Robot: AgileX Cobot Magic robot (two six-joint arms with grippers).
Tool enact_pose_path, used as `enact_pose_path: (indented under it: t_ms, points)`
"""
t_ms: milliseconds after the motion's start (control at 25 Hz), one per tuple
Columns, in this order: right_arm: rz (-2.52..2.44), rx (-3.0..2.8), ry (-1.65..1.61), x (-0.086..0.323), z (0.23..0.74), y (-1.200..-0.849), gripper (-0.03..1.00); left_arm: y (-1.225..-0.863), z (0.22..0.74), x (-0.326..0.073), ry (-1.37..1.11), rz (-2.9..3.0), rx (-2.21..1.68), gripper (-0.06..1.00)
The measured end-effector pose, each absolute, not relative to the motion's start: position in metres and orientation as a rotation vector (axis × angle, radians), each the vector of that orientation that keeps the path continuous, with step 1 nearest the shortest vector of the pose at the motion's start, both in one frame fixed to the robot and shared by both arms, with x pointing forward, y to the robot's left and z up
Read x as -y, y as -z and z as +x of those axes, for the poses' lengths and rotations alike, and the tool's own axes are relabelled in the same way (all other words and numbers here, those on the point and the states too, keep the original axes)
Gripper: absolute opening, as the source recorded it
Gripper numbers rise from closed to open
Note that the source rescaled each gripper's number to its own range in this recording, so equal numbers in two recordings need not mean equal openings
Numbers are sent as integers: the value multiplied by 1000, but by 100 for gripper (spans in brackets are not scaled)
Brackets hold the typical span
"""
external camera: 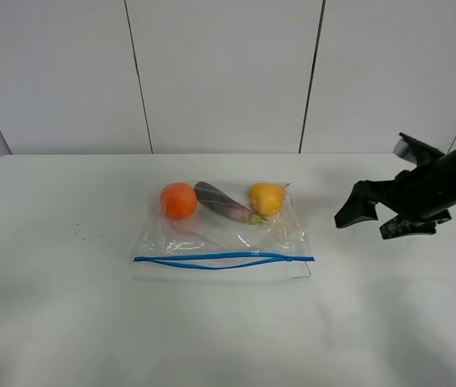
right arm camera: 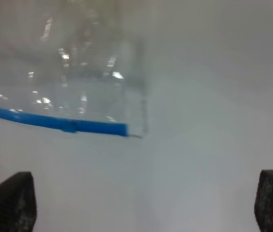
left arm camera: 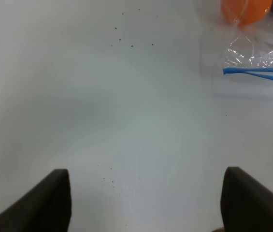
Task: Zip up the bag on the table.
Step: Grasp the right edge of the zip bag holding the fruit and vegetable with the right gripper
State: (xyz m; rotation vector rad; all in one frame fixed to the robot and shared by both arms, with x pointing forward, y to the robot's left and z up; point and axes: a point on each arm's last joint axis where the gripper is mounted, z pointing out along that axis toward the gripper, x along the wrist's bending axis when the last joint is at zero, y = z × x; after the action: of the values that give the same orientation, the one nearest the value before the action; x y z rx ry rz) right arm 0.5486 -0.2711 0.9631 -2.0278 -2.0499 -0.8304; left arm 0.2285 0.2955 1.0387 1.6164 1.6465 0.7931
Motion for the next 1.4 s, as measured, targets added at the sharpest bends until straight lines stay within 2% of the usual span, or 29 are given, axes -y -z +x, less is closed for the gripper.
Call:
enact_pose_path:
  t_ms: [400, 600, 920, 1000, 1200, 1400]
  points:
    - [-1805, 1854, 972, 253, 572, -895, 99, -1039, 229, -296, -793, 1616, -1646, 96]
    - [-1746, 1811, 996, 250, 589, -880, 92, -1039, 229, -296, -793, 1616, -1646, 96]
    - [-1638, 1737, 964, 245, 596, -858, 92, -1039, 229, -296, -793, 1616, -1646, 96]
    - [-1622, 1725, 957, 244, 595, -851, 87, -1039, 229, -296, -793, 1616, -1646, 96]
    - [-1615, 1713, 984, 243, 597, -852, 66, -1039, 229, -296, -793, 1616, -1646, 96]
    - [-1616, 1690, 965, 243, 595, -844, 56, -1039, 229, -296, -793, 1616, -1646, 96]
